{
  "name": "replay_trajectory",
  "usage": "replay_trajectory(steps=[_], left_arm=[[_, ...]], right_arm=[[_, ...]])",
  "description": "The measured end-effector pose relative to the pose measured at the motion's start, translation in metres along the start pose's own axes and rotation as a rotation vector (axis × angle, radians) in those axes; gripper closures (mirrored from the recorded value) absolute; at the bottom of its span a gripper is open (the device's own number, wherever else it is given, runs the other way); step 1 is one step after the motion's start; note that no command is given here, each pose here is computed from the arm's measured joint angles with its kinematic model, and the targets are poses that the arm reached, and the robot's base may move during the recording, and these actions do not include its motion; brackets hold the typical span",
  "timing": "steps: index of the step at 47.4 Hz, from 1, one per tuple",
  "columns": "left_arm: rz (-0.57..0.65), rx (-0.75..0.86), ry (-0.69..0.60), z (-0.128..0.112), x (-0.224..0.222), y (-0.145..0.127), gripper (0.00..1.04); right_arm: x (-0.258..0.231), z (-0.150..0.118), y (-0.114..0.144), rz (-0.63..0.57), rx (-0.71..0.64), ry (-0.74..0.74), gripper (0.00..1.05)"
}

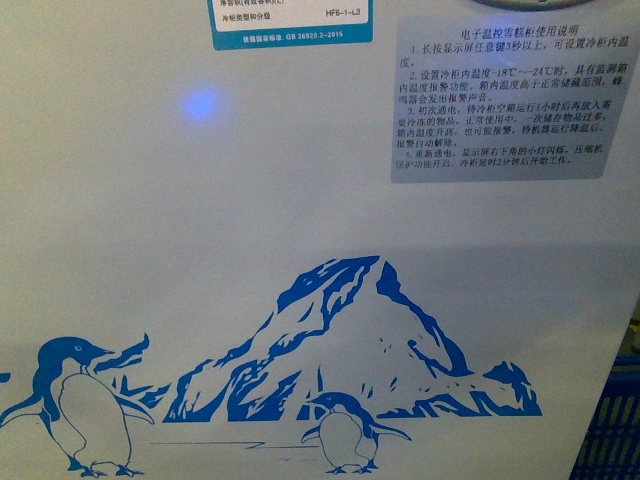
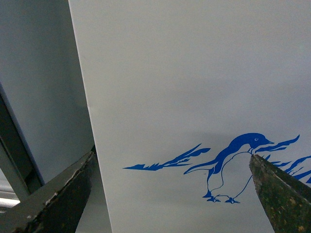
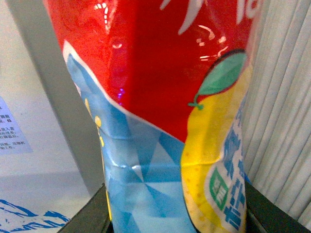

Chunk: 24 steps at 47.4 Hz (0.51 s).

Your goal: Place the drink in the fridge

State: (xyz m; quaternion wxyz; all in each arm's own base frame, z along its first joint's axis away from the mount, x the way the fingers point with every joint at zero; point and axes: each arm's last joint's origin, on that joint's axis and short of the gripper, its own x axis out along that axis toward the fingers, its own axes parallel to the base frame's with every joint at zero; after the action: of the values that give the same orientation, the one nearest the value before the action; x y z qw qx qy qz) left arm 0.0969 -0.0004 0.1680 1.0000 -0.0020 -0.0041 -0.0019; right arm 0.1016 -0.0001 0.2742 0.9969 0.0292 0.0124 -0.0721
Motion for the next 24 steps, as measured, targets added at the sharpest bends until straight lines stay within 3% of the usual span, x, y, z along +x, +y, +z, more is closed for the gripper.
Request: replay_trajectory(steps=[24], left_arm=[[0.0,0.0,0.0,0.0,0.0,0.0,0.08]], right_arm=[[0.0003,-0.0011,0.0,0.0,-0.004,0.003,0.62]])
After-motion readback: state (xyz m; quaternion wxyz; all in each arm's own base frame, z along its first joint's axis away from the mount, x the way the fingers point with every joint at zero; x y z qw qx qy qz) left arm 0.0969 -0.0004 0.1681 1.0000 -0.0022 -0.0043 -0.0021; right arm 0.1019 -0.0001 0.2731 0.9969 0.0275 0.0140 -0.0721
